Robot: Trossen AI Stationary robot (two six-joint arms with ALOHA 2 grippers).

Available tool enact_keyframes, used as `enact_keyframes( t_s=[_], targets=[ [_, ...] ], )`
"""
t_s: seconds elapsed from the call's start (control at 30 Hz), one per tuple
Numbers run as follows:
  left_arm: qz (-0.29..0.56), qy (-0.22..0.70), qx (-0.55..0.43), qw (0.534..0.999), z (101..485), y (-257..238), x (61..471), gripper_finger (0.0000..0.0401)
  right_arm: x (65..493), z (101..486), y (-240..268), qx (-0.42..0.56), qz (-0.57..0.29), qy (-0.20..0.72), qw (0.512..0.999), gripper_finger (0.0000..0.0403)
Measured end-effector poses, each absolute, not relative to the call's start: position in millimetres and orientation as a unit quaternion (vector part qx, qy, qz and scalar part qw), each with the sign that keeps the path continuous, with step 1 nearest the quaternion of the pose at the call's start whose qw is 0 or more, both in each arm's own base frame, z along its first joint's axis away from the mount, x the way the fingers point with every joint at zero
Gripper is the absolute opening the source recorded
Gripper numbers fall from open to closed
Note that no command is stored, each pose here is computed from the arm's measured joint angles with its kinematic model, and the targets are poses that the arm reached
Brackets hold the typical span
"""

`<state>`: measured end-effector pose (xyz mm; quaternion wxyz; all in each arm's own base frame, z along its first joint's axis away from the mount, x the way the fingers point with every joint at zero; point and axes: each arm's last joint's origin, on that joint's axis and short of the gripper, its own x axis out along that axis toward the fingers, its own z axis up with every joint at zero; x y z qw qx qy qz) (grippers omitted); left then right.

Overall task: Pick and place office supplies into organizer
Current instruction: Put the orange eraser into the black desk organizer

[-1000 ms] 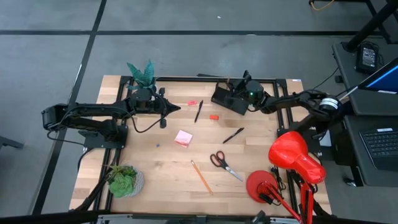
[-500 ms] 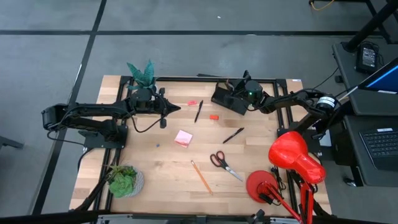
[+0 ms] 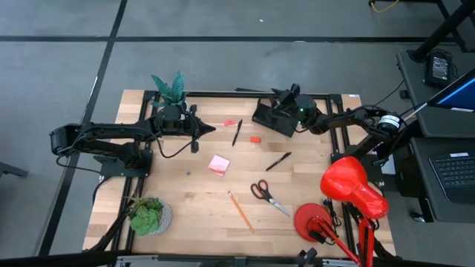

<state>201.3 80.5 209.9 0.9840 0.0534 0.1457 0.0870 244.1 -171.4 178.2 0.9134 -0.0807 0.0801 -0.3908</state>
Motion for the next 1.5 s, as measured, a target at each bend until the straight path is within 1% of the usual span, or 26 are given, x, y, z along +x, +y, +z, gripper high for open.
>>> enact_keyframes(
  t_s=[0.23,0.43,0.8,1.07,1.3,1.4,1.5],
  targets=[
    [0.087,0.146,0.052,0.984,210,81,201,0.0001,250,191,-179,-0.109,-0.396,0.070,0.909,0.0149],
    [0.087,0.146,0.052,0.984,210,81,201,0.0003,245,193,-186,-0.119,-0.435,0.077,0.889,0.0150],
    [0.087,0.146,0.052,0.984,210,81,201,0.0001,234,193,-200,-0.117,-0.462,0.085,0.875,0.0150],
    [0.087,0.146,0.052,0.984,210,81,201,0.0001,232,196,-203,-0.119,-0.469,0.067,0.873,0.0150],
    [0.087,0.146,0.053,0.984,210,81,201,0.0002,237,214,-184,-0.123,-0.441,0.045,0.888,0.0150],
    [0.087,0.146,0.053,0.984,210,81,201,0.0001,239,223,-171,-0.110,-0.402,0.040,0.908,0.0149],
    [0.087,0.146,0.053,0.984,210,80,201,0.0003,243,226,-158,-0.085,-0.342,0.048,0.935,0.0144]
  ],
)
